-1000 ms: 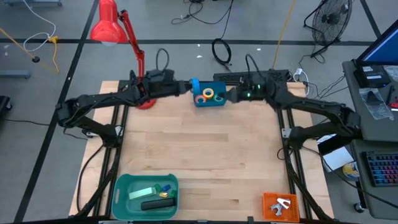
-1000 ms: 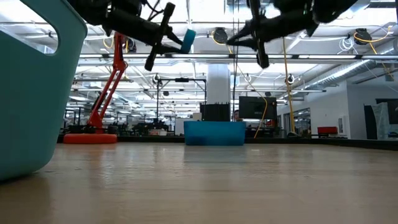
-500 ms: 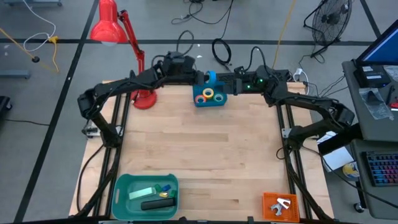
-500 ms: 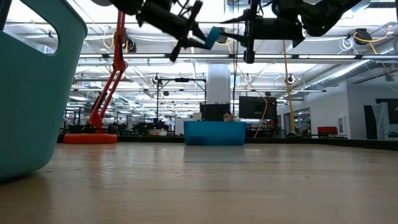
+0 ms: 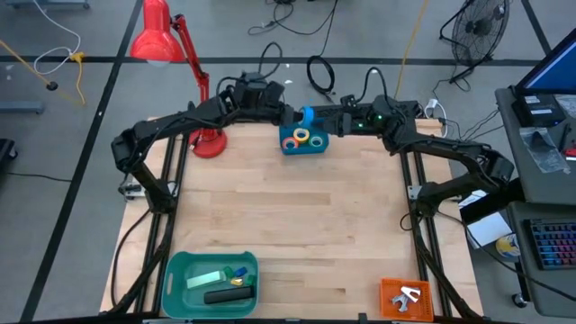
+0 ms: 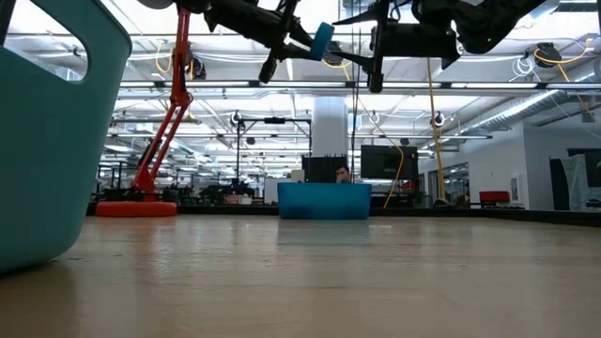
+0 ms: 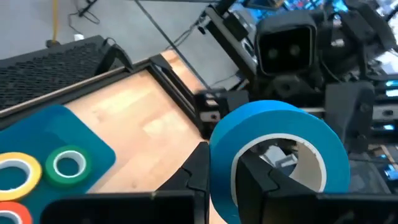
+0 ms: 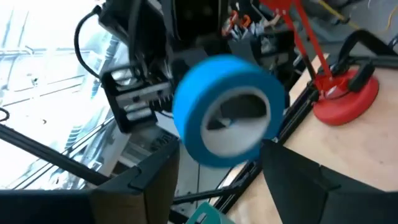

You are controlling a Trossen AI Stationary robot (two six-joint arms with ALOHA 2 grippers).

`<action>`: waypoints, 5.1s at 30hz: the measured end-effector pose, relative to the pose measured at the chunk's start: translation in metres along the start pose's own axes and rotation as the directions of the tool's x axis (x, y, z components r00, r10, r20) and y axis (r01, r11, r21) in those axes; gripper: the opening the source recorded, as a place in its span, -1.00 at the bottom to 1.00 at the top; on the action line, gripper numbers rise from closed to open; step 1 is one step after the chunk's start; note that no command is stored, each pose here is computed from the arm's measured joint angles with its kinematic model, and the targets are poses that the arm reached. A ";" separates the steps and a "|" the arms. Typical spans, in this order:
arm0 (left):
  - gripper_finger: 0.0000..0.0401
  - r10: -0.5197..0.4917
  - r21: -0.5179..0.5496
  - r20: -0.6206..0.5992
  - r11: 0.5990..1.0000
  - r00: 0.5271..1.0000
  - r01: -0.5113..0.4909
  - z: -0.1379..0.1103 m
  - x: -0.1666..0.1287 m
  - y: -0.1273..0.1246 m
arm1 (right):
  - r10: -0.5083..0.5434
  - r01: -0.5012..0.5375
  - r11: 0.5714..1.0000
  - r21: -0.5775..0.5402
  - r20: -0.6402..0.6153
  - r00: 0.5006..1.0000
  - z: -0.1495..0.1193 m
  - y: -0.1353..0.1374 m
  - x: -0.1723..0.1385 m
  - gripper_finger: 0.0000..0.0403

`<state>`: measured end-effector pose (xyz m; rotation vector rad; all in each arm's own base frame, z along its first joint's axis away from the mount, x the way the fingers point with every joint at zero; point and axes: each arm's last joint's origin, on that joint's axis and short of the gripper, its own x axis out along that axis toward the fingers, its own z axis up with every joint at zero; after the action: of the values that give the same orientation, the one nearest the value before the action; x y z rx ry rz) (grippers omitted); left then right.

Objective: Pick and place Stapler, Stapler remover, tape
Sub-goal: Put the blue tape into the blue bin, then adjust the tapes on the bin

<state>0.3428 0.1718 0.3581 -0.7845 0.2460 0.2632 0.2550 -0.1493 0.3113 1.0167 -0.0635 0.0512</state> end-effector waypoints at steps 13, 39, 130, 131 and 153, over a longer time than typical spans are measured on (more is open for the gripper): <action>-0.81 0.002 0.009 -0.067 1.000 0.998 -0.001 -0.008 0.002 0.000 | -0.001 0.002 0.999 -0.046 0.026 1.000 -0.004 0.004 0.004 0.06; -0.47 -0.044 -0.044 -0.162 0.998 0.986 0.037 -0.010 0.013 0.020 | -0.041 0.040 0.998 -0.046 -0.013 0.999 -0.014 0.002 0.008 -0.81; -0.89 0.537 0.239 0.031 0.815 0.843 -0.528 -0.037 -0.099 -0.046 | -0.800 0.607 0.600 -0.522 -0.364 0.478 -0.013 -0.136 0.098 -0.09; -0.89 0.537 0.239 0.032 0.815 0.843 -0.528 -0.037 -0.099 -0.046 | -0.799 0.606 0.600 -0.522 -0.358 0.483 -0.010 -0.134 0.099 -0.10; -0.88 0.491 0.251 -0.014 0.845 0.871 -0.472 -0.048 -0.072 -0.037 | -0.841 0.584 0.532 -0.613 -0.304 0.447 0.000 -0.117 0.111 -0.94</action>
<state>0.2811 0.1024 0.3726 -0.4797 0.5430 0.6690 0.3741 -0.2088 0.2207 0.4603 0.9310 -0.4628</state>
